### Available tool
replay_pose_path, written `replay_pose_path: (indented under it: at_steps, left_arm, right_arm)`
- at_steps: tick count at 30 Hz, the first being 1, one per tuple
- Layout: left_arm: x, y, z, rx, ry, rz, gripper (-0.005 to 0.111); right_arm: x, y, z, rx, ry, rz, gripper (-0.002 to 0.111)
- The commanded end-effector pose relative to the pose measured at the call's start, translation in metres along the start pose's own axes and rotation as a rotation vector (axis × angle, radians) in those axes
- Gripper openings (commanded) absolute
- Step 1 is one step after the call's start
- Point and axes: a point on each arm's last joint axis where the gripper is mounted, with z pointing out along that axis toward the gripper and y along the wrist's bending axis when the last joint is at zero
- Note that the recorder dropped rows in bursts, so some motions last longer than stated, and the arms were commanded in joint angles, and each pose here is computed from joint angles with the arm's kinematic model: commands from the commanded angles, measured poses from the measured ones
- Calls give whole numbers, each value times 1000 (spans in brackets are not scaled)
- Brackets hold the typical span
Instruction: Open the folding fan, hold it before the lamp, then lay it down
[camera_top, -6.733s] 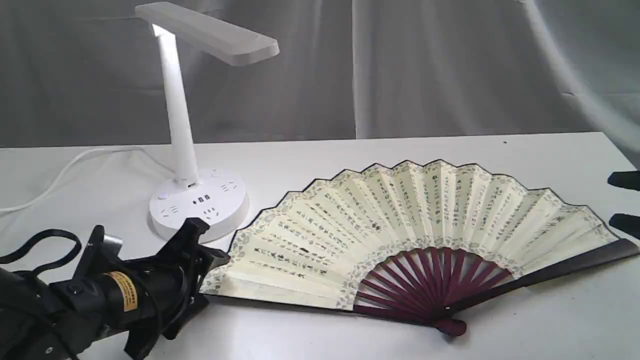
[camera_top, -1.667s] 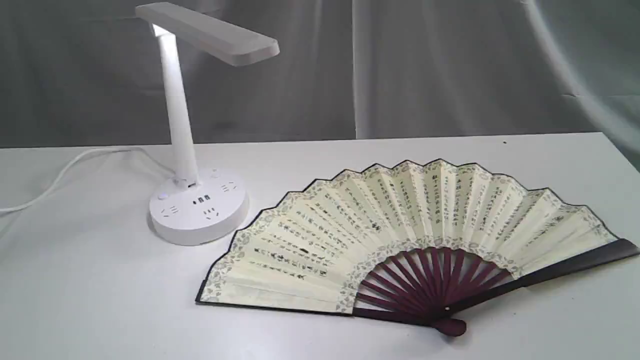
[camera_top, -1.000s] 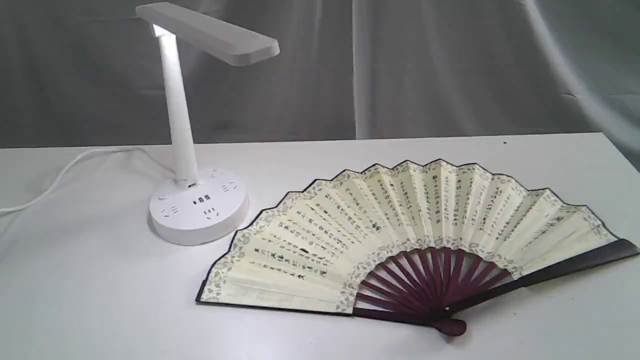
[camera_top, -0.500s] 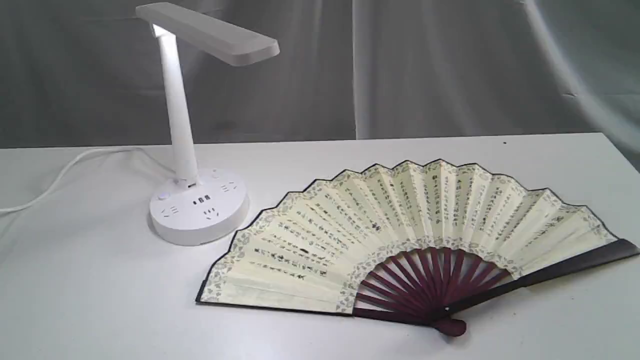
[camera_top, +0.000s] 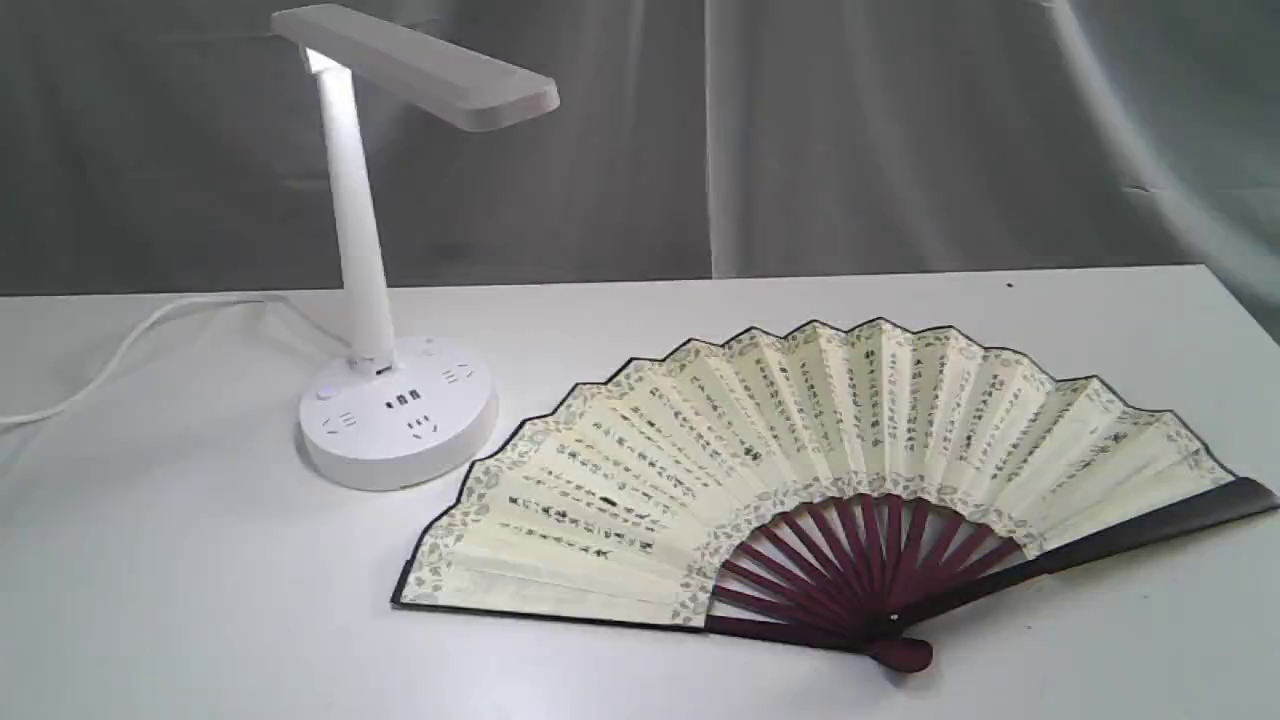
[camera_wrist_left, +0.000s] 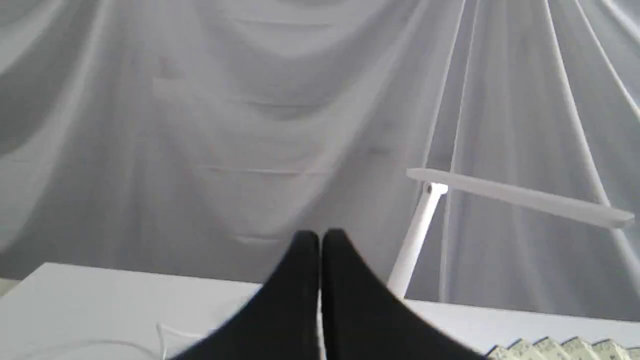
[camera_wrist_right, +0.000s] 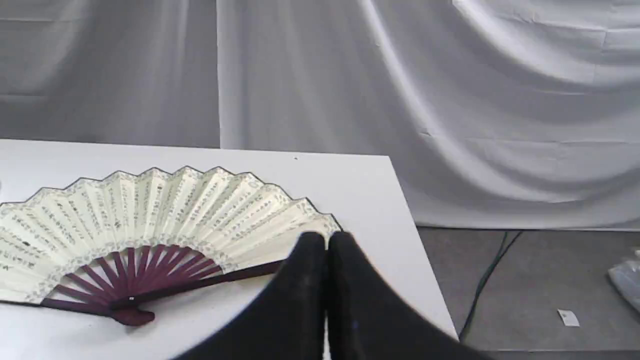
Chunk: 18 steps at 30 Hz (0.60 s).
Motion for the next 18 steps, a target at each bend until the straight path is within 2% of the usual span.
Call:
replay_pose_path:
  at_steps: [1, 5, 12, 18]
  left_arm:
    - [2, -2, 13, 7, -39, 4, 0]
    - [22, -2, 40, 9, 2, 12, 0]
    - [85, -2, 98, 12, 110, 26, 0]
    - [132, -3, 130, 46, 47, 16, 0]
  right_arm:
    - [6, 2, 13, -5, 20, 3, 0]
    - [11, 4, 34, -7, -13, -5, 0]
    - [30, 13, 78, -34, -58, 2, 0]
    - [59, 20, 115, -46, -82, 0, 0]
